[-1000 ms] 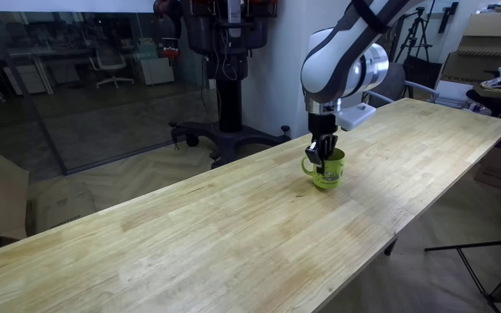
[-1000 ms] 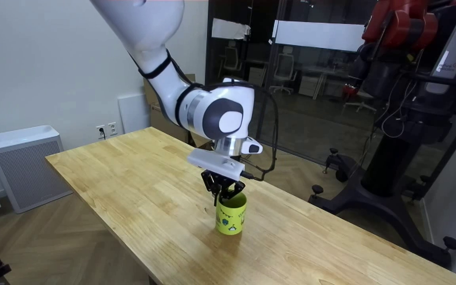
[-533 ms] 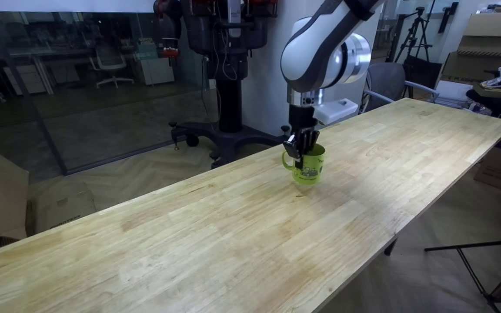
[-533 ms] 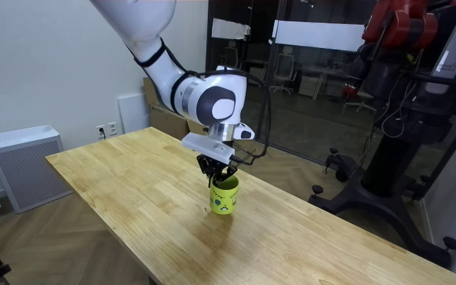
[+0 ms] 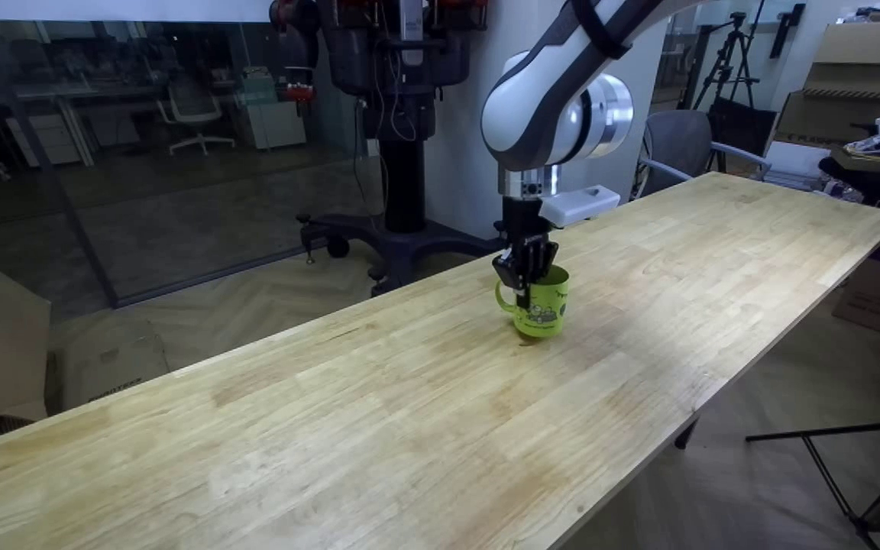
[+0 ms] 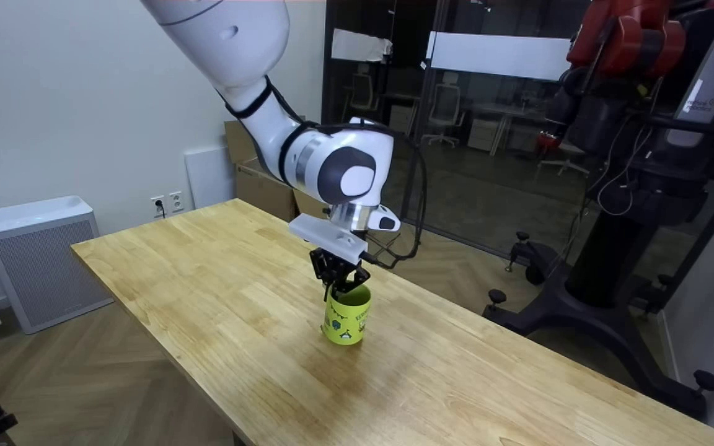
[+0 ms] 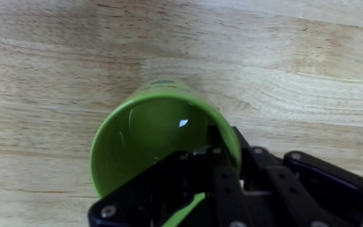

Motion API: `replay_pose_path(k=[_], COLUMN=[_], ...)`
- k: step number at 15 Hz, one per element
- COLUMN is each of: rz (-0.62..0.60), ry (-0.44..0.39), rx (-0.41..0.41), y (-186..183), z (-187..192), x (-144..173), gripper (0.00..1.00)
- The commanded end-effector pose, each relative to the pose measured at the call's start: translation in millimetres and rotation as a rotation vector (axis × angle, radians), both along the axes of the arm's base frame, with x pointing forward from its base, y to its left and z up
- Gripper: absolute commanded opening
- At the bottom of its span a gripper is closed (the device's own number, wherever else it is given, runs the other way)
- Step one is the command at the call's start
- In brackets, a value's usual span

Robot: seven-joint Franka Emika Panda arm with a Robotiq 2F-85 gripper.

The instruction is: Move the mug backwards

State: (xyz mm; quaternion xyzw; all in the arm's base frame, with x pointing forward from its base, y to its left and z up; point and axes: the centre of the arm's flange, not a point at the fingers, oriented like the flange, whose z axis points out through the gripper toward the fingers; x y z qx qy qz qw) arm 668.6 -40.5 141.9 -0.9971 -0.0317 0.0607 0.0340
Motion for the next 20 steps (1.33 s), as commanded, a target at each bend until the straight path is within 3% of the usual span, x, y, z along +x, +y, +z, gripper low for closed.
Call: replay_pose_path(k=[1, 5, 6, 7, 16, 20], rz=[-0.048, -0.049, -0.048, -0.047, -0.062, -0.079], ry=[0.012, -0.006, -0.006, -0.006, -0.017, -0.002], rx=[-0.005, -0.012, -0.013, -0.013, -0.047, -0.071], y=[-3.4, -3.2, -3.0, -2.9, 0.3, 0.1], z=[-9.0, -8.9, -8.1, -7.8, 20.5, 45.4], x=[24.0, 27.6, 28.0, 28.3, 9.8, -6.9], gripper=[0.03, 0.03, 0.35, 0.36, 0.96, 1.0])
